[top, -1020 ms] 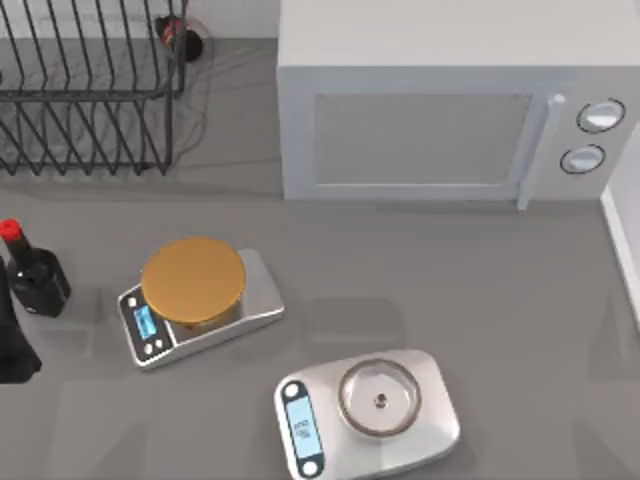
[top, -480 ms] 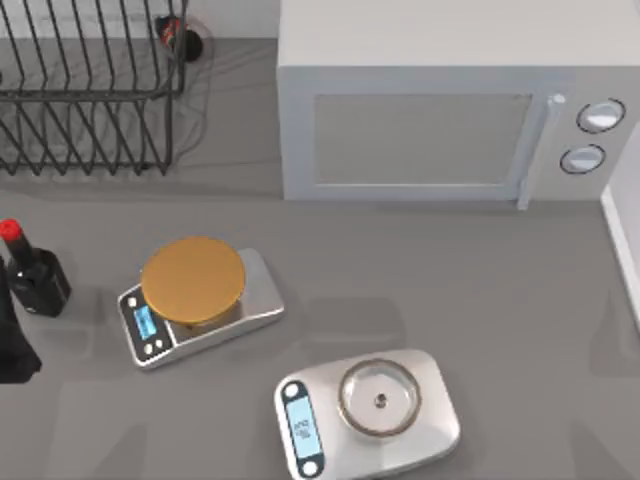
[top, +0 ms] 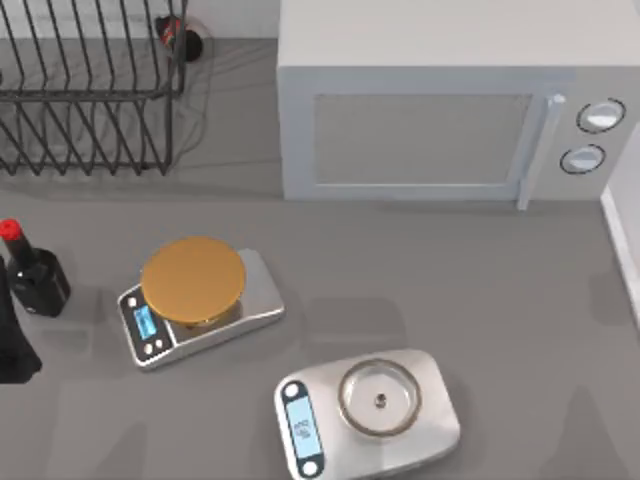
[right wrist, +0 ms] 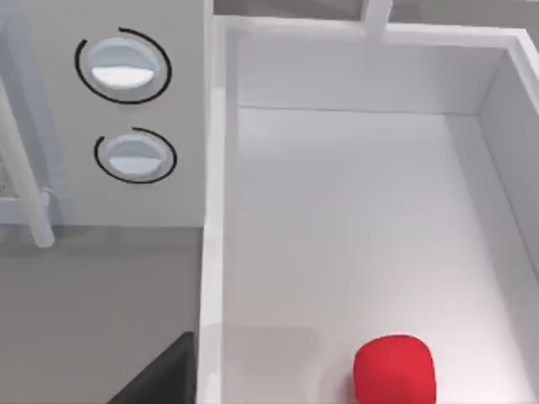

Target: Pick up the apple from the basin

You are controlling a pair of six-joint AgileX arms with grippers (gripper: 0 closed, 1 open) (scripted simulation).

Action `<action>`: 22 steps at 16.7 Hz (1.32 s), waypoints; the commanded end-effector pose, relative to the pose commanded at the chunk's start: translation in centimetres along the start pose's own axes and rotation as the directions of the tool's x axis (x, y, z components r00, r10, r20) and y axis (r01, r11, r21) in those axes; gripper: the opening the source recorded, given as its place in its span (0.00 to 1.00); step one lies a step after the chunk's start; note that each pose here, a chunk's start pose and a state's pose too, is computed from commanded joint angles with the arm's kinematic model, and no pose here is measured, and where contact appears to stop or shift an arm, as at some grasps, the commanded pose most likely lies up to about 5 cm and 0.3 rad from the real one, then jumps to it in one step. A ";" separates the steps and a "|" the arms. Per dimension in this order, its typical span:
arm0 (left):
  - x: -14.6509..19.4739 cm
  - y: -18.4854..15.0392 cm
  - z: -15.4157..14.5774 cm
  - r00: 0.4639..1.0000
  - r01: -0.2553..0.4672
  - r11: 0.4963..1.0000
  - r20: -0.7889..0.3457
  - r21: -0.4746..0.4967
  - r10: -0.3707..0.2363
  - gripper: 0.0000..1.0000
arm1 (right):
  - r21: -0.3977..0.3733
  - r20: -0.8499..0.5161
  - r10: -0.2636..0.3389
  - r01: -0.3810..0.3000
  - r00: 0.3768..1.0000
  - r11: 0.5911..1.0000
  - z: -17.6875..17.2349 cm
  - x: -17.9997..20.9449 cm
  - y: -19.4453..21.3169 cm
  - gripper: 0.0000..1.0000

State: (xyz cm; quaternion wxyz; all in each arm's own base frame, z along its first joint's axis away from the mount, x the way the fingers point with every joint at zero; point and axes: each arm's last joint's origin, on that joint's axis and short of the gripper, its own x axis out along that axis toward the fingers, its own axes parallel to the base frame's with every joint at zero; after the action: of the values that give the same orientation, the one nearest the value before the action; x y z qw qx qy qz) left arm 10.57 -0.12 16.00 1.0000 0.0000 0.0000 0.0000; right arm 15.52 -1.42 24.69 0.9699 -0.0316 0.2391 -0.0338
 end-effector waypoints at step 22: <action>0.0 0.0 0.0 1.000 0.000 1.000 0.000 0.000 0.000 1.00 | 0.050 -0.884 0.077 -0.072 0.462 0.996 2.9 25.8 -7.0 1.00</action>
State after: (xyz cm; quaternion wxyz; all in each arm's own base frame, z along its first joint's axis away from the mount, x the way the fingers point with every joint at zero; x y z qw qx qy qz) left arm 10.57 -0.12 16.00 1.0000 0.0000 0.0000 0.0000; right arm 39.30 -10.32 15.90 0.7071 0.0035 0.7071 -0.0035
